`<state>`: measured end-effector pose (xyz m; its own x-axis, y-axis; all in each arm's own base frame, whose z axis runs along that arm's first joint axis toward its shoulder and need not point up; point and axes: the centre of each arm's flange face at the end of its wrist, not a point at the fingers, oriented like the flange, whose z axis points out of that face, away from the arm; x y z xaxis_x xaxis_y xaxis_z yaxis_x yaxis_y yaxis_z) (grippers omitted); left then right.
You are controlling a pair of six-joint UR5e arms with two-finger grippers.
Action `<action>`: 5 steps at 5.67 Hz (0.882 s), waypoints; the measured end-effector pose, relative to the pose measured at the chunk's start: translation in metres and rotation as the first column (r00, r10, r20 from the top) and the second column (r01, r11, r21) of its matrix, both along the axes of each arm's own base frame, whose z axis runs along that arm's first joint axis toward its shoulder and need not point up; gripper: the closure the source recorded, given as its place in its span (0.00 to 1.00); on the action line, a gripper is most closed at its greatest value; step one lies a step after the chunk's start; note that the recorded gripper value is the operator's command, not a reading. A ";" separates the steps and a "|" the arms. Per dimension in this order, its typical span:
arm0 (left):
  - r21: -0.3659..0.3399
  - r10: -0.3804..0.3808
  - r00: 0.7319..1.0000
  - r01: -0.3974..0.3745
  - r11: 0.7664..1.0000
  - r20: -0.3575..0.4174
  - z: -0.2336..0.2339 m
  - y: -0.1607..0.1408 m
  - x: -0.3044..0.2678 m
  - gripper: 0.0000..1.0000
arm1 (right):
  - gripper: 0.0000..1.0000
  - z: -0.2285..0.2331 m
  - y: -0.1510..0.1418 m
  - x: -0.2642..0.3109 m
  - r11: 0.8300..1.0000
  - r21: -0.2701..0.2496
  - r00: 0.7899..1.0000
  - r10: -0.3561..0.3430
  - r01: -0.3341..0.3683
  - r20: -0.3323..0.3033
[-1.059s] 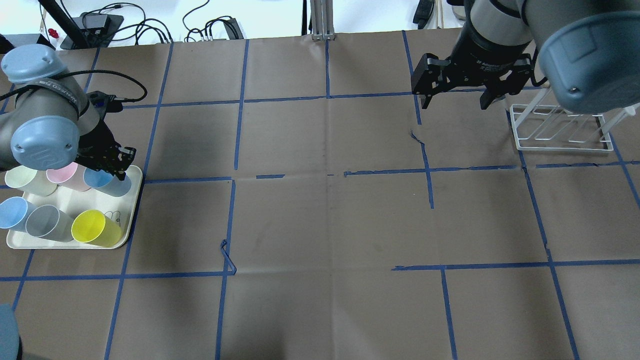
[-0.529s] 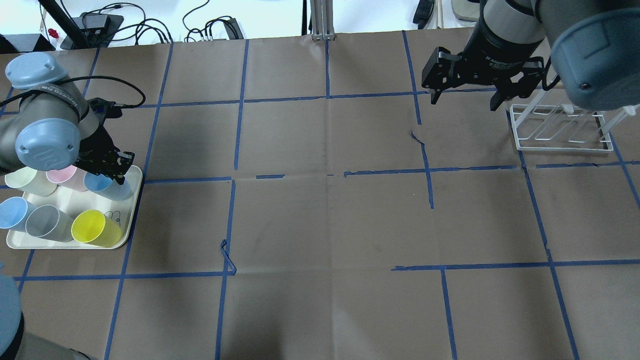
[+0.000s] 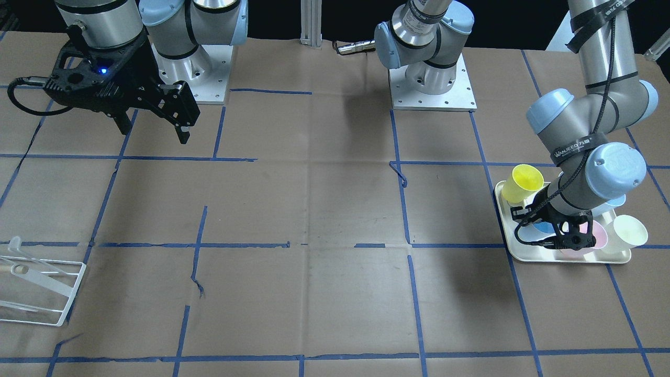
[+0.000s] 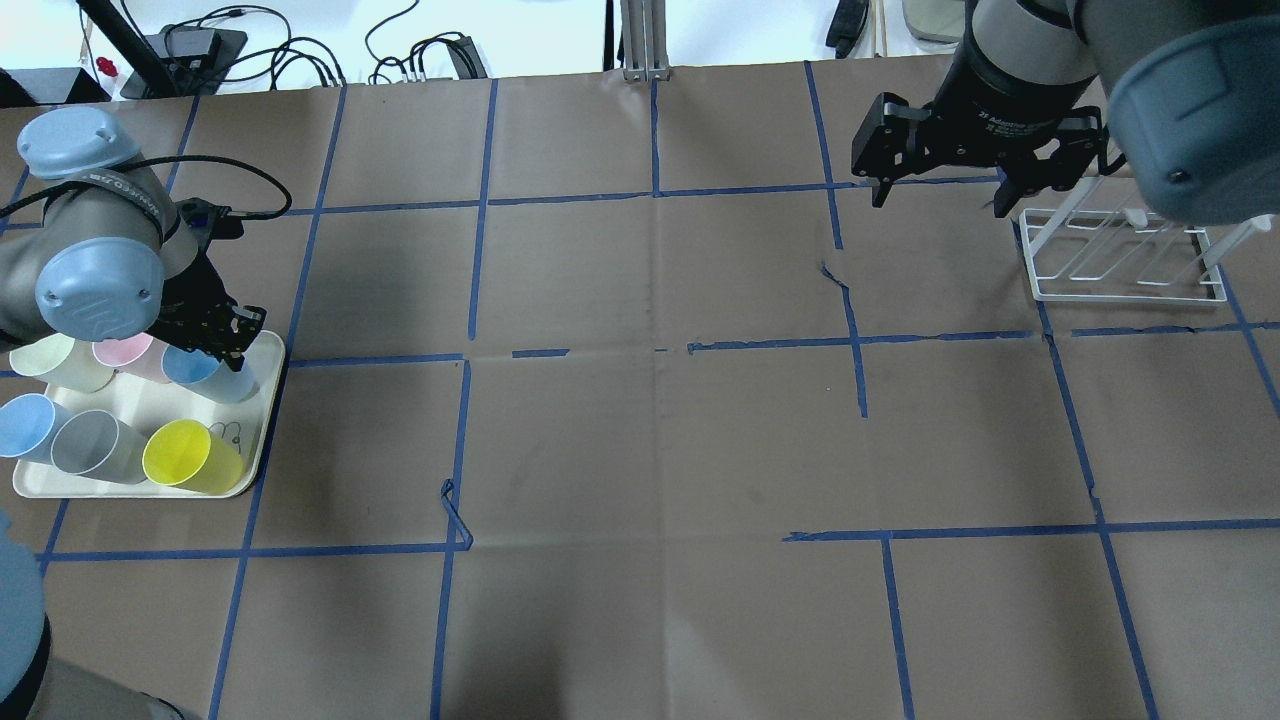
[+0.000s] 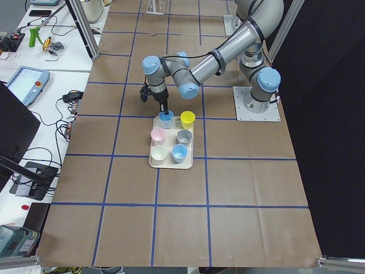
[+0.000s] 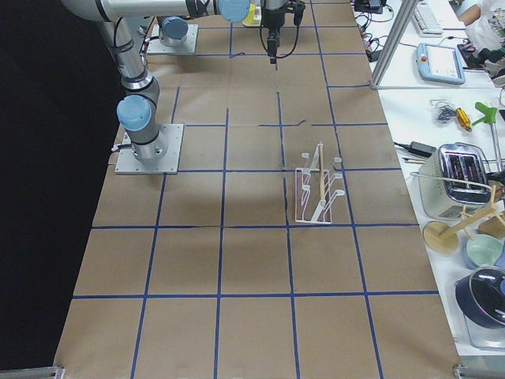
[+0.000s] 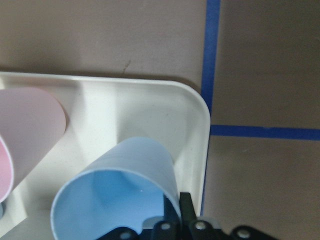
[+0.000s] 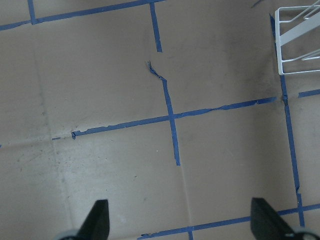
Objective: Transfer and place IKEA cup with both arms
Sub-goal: 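Open the left gripper to release the cup on the tray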
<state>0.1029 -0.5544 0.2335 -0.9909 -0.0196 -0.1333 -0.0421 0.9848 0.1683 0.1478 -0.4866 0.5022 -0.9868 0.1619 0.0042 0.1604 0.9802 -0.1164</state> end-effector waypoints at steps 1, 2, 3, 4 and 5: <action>0.004 -0.001 1.000 0.001 1.000 -0.001 -0.002 0.000 0.000 0.02 | 0.00 0.000 0.000 0.000 1.000 0.000 1.000 0.001 -0.001 0.002; 0.009 -0.001 1.000 0.001 1.000 -0.004 -0.005 0.000 0.000 0.02 | 0.00 0.000 0.000 0.002 1.000 0.000 1.000 0.005 -0.005 0.011; 0.013 -0.008 1.000 0.008 1.000 -0.007 -0.007 -0.001 -0.001 0.02 | 0.00 0.000 0.000 0.003 1.000 0.002 1.000 0.010 -0.010 0.021; 0.008 -0.021 1.000 0.021 1.000 -0.005 -0.003 -0.001 -0.003 0.01 | 0.00 -0.001 0.000 0.003 1.000 0.002 1.000 0.014 -0.014 0.024; -0.018 -0.036 0.999 0.036 0.999 0.003 0.015 0.000 -0.009 0.01 | 0.00 -0.001 -0.001 0.003 1.000 0.003 1.000 0.017 -0.017 0.025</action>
<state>0.0934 -0.5546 0.2481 -0.9907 0.0137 -0.1355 -0.0069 0.9886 0.1505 0.1508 -0.4875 0.5011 -0.9892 0.1451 -0.0197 0.1464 0.9832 -0.1090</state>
